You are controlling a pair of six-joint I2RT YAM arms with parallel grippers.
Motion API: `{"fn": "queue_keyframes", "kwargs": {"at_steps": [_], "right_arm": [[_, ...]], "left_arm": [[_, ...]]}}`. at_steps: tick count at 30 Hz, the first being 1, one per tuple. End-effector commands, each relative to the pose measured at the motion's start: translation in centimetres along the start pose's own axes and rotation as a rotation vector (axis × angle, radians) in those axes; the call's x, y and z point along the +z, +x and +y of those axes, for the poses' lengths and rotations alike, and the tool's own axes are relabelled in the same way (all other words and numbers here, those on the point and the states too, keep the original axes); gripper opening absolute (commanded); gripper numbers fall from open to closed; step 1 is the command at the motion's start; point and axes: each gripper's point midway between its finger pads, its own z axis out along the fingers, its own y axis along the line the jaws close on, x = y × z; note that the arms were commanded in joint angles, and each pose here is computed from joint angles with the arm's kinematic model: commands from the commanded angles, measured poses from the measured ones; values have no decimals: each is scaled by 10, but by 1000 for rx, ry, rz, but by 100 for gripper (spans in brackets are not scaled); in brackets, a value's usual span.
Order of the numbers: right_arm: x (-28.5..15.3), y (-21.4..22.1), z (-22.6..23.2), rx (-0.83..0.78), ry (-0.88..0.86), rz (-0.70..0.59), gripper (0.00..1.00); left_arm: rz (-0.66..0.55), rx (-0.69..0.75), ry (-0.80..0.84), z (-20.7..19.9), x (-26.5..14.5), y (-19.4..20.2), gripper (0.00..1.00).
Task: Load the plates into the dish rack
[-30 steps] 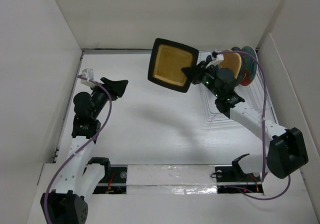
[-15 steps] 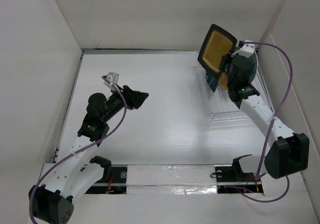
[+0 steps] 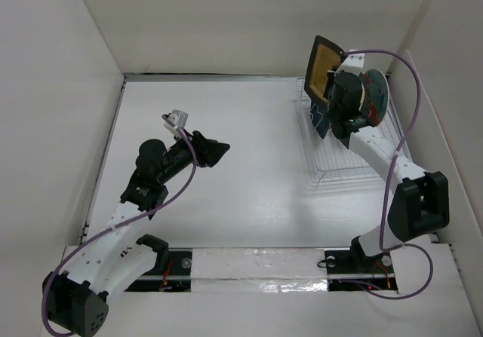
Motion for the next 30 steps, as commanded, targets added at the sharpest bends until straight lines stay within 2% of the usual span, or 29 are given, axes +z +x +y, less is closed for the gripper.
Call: {"fn": "queue_keyframes", "kwargs": {"at_steps": [1,10,22,30], "right_arm": [[-4,-105,9,100,20,-301,0],[24,-83,28,-36,73,-276,0],[39,-60,26,-122,149,-291,0],[50,-23,24,-143,159,-276,0]], "left_arm": [[-30,36,59,-16,2,-14,52],[-19,32,55,-13,6,-12,52],[-5,22,63,-12,9,-9,52],[-4,20,65,-12,9,-8,52]]}}
